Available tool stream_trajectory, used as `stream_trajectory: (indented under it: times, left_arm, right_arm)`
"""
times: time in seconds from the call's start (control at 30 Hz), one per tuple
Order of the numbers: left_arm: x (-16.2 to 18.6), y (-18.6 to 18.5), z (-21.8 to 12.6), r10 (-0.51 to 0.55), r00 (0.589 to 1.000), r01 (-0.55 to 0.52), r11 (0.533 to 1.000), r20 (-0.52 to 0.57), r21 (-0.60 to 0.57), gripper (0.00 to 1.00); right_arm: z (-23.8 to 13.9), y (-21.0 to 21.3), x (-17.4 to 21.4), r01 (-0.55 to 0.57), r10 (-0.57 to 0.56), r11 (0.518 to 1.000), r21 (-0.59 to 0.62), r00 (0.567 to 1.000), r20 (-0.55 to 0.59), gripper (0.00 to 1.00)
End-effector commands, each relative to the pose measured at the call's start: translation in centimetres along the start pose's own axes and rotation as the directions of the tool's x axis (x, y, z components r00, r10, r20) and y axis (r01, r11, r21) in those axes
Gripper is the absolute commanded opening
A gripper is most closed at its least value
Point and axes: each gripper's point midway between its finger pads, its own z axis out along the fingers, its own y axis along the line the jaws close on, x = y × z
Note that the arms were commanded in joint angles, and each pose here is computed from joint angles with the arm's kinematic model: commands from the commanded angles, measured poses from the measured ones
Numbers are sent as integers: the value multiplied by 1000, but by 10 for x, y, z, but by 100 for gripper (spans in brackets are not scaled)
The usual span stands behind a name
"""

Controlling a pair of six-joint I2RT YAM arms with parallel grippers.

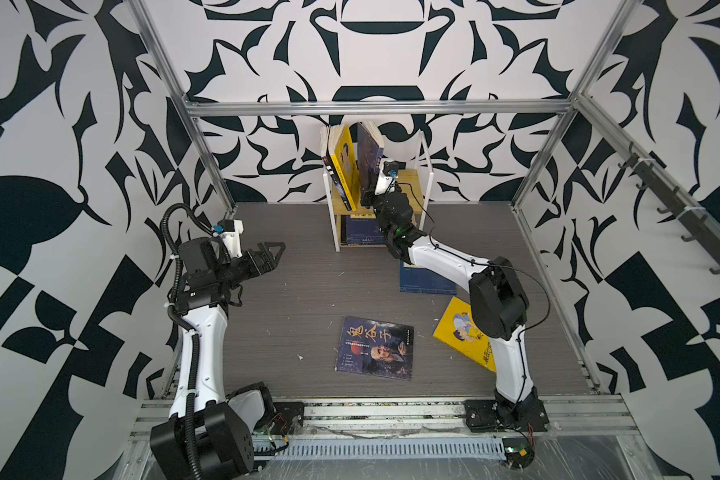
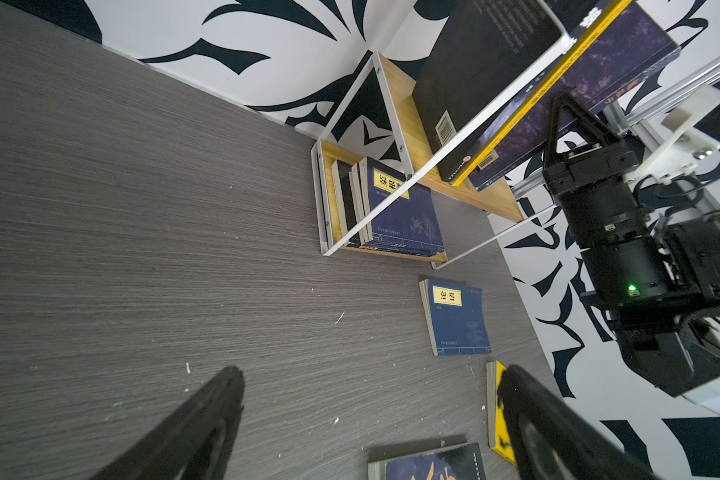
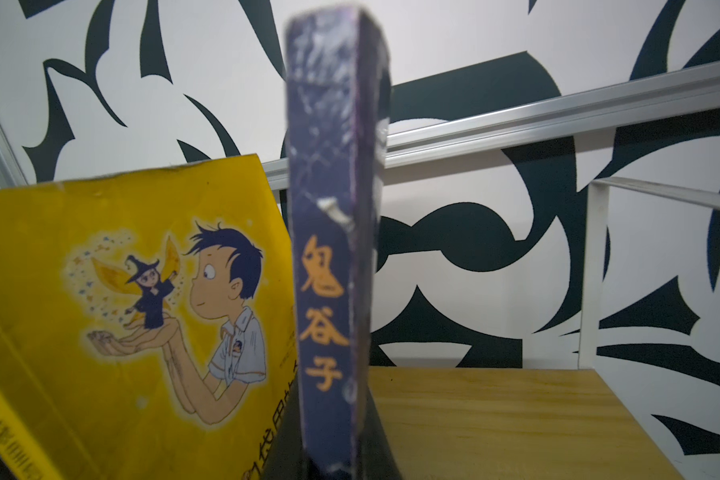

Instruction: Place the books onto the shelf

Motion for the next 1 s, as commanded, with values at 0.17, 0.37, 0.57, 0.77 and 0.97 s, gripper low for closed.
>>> stream_trajectory:
  times: [0.17,0.37,0.57,0.77,0.97]
  left_arm:
    - [-6,0,0,-16,1000,16,1000,10,16,100]
    - [-4,3,-1,-20,1000,20,1000,14,6,100]
    - [-5,5,-3,-26,999,26,1000,26,2,100]
    - [-5,7,-3,-28,999,28,1000,28,0,100]
    - [-6,10,-3,-39,999,39,999,34,-4,100]
  right_arm:
    - [-13,36,-18,-30,35,994,-106,998,46,0]
    - [-15,36,-7,-1,5,996,-91,999,35,0]
    - [-16,36,2,61,-57,994,-93,998,40,9]
    - [-9,33,0,84,-79,993,-85,995,60,8]
    - [0,30,0,79,-73,994,-75,994,76,8]
